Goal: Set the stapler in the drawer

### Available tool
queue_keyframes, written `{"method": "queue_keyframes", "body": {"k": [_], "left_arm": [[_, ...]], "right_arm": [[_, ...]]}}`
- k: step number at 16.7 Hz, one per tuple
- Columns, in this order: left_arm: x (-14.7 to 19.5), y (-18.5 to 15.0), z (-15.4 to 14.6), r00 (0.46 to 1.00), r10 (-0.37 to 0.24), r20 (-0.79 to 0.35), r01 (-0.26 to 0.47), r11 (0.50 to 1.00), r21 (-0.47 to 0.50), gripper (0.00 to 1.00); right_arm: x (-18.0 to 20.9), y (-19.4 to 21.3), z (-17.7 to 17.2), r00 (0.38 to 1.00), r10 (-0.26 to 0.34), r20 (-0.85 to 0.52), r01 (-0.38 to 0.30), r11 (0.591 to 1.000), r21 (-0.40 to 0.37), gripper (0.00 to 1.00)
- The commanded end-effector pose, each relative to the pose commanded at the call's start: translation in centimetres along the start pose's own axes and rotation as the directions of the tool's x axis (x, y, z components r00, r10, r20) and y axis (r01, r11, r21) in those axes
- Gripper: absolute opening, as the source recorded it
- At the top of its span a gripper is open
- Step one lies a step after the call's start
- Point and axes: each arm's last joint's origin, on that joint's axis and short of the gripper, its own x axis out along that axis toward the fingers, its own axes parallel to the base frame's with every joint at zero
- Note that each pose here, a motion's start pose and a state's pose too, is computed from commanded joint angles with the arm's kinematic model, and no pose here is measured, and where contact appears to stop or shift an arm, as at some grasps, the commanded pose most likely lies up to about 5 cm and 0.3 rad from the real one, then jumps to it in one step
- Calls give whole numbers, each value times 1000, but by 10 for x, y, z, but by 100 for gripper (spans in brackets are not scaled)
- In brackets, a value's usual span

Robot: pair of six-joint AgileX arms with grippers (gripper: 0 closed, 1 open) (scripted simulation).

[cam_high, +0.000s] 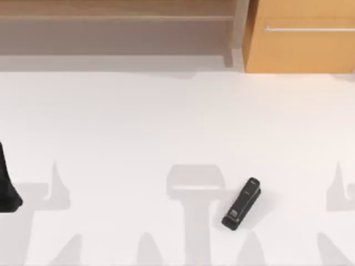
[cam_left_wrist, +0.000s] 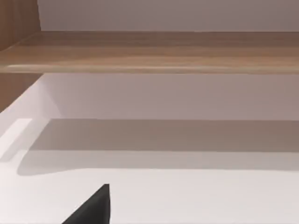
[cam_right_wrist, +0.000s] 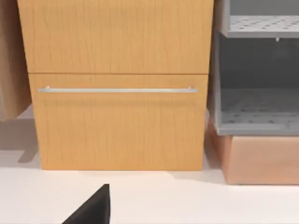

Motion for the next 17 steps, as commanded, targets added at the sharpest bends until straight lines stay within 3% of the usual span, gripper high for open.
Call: {"method": "queue_keyframes", "body": {"k": [5,10,14,17], "left_arm": [[0,0,0,1000,0,0,0,1000,0,100],[0,0,0,1000,0,0,0,1000,0,100],[0,0,0,1000,0,0,0,1000,0,100],[0,0,0,1000,0,0,0,1000,0,100]], "right_arm": [[3,2,5,1000,18,-13,-18,999,-42,100],[22,8,28,997,59,-52,-70,968,-241,100],[59,15,53,995,70,-73,-96,881,-463,100],[102,23,63,995,64,-78,-99,770,-631,100]]}}
